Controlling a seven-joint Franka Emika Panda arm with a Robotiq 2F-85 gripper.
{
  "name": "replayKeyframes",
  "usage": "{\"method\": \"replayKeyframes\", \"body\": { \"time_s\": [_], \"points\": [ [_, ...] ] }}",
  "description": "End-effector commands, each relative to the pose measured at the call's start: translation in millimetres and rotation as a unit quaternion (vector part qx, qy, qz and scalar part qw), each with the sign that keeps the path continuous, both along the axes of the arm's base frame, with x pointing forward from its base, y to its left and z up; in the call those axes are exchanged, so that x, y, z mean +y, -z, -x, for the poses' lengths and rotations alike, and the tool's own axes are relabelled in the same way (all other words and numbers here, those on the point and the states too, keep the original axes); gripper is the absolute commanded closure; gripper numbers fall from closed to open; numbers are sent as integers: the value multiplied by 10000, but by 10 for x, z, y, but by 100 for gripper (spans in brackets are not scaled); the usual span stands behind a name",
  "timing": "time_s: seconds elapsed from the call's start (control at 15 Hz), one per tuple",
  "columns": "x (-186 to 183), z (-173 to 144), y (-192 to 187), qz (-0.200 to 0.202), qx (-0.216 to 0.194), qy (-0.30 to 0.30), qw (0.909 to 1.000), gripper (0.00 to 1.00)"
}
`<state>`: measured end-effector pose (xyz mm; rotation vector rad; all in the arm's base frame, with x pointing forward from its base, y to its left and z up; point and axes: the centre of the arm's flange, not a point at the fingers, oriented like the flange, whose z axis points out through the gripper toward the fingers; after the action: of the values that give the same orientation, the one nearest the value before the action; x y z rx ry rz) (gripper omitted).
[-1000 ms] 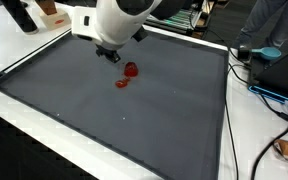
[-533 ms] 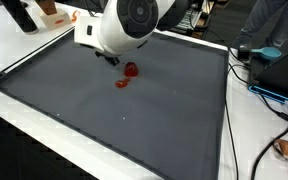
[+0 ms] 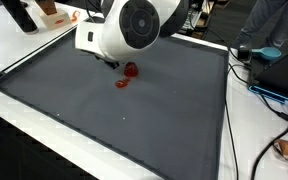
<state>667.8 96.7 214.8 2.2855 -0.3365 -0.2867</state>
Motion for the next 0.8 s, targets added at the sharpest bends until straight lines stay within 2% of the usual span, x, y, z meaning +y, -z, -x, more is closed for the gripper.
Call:
{"method": "replayKeyframes", "body": {
  "time_s": [0.0, 0.73],
  "points": [
    [37, -45, 28, 62, 67, -105, 9999, 97],
    [177, 14, 24, -162, 363, -403, 9984, 97]
  ]
}}
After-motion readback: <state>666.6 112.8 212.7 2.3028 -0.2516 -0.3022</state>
